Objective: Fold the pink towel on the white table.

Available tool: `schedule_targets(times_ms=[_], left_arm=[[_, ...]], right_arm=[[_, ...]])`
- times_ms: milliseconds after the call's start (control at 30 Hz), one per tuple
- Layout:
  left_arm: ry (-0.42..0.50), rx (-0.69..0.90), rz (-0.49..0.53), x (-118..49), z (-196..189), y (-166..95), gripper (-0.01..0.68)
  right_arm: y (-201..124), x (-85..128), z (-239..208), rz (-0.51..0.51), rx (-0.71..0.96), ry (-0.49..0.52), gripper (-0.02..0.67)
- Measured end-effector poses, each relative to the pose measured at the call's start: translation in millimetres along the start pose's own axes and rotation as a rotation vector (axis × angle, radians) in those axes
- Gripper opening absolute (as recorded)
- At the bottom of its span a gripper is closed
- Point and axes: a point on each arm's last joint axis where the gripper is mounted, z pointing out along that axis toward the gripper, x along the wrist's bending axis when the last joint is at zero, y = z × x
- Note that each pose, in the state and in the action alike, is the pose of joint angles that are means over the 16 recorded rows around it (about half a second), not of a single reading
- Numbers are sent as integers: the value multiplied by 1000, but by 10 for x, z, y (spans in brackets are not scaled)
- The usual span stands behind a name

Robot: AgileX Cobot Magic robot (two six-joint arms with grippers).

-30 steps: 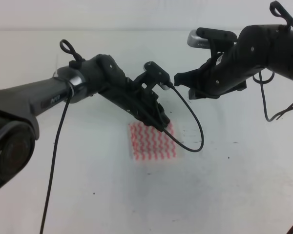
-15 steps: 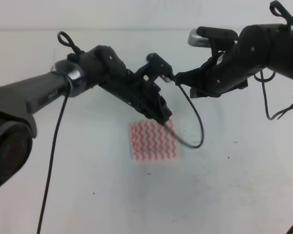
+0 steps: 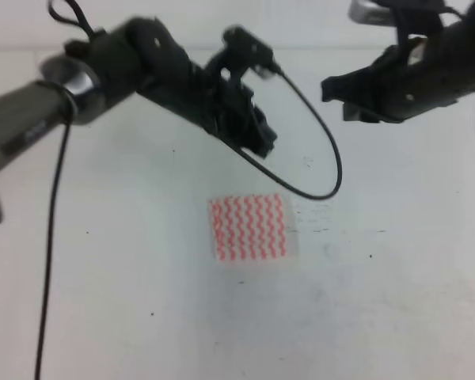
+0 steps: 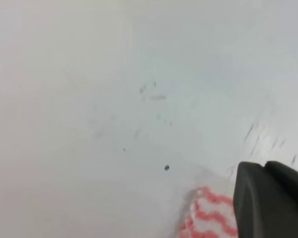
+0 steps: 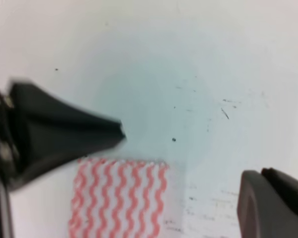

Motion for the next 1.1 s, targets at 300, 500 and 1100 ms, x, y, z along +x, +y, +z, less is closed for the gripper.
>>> schedule_targets(times_ms=[300,500,1100], left_arm=[[126,-122,-25,-184,-622,146,-3],[233,-217,-54,-384,-1040,43,-4],[520,-507,-198,-1343,-2108,-1201,-5]], right_arm=[[-315,-43,-695,6,-85,24,-18],[-609,-94,-1142,18,-144,51,-18],[-1711,-389,-1951,-38,-375,125,-18]])
